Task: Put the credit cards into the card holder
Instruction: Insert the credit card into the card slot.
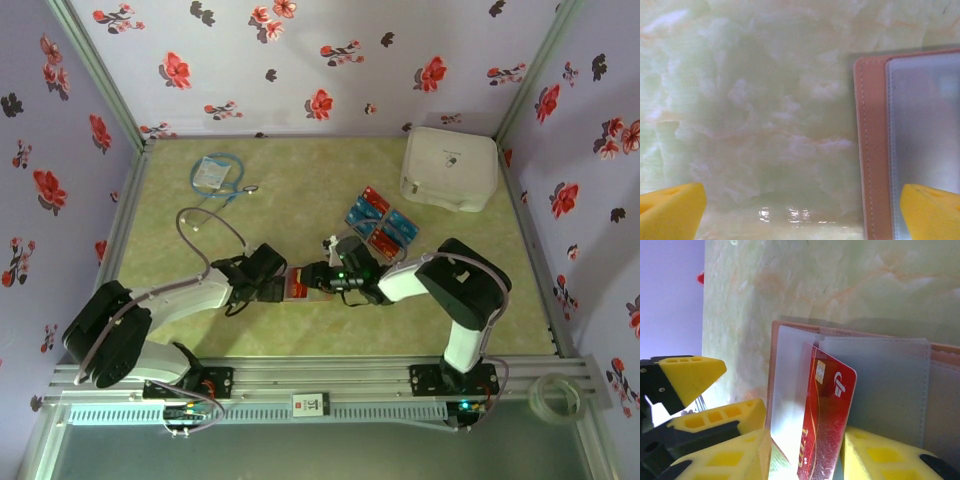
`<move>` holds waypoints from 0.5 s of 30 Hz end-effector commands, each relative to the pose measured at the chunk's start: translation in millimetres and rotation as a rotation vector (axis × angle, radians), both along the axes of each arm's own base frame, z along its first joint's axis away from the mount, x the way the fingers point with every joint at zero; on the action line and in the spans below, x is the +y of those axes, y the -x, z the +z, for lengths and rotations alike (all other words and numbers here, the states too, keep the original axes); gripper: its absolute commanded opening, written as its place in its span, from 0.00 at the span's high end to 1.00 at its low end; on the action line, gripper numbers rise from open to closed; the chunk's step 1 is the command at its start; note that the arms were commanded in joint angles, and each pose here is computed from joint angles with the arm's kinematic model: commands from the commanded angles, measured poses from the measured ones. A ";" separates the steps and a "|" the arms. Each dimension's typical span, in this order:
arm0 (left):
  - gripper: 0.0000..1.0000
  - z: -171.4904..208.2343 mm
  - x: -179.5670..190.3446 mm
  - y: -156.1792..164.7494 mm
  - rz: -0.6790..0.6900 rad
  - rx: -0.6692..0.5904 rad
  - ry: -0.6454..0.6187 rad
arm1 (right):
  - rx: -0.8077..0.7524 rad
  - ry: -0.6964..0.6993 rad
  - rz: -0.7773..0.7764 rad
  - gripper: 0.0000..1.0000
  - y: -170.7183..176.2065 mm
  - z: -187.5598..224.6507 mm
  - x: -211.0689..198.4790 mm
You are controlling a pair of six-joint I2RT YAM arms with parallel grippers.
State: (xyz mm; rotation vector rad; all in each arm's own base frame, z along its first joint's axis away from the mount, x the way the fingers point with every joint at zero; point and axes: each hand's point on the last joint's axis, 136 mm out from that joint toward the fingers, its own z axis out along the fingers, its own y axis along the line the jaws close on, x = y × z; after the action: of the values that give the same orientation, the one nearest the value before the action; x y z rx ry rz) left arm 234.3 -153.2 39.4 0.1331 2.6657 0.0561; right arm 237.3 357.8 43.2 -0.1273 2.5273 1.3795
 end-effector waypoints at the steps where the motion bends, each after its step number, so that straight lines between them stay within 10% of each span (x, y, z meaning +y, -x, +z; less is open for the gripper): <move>1: 0.00 19.3 6.6 -11.2 0.053 -0.037 0.004 | 0.018 0.111 0.014 0.56 3.4 -12.7 -9.1; 15: 0.00 15.9 33.1 -12.7 0.154 -0.017 0.018 | -0.108 0.265 0.046 0.40 -13.1 25.5 -17.0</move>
State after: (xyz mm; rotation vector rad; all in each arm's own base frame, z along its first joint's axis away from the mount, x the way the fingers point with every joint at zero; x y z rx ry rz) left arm 252.2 -130.1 58.9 -0.0414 2.6420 0.0506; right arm 248.3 349.9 62.8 -0.2526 2.6077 1.1273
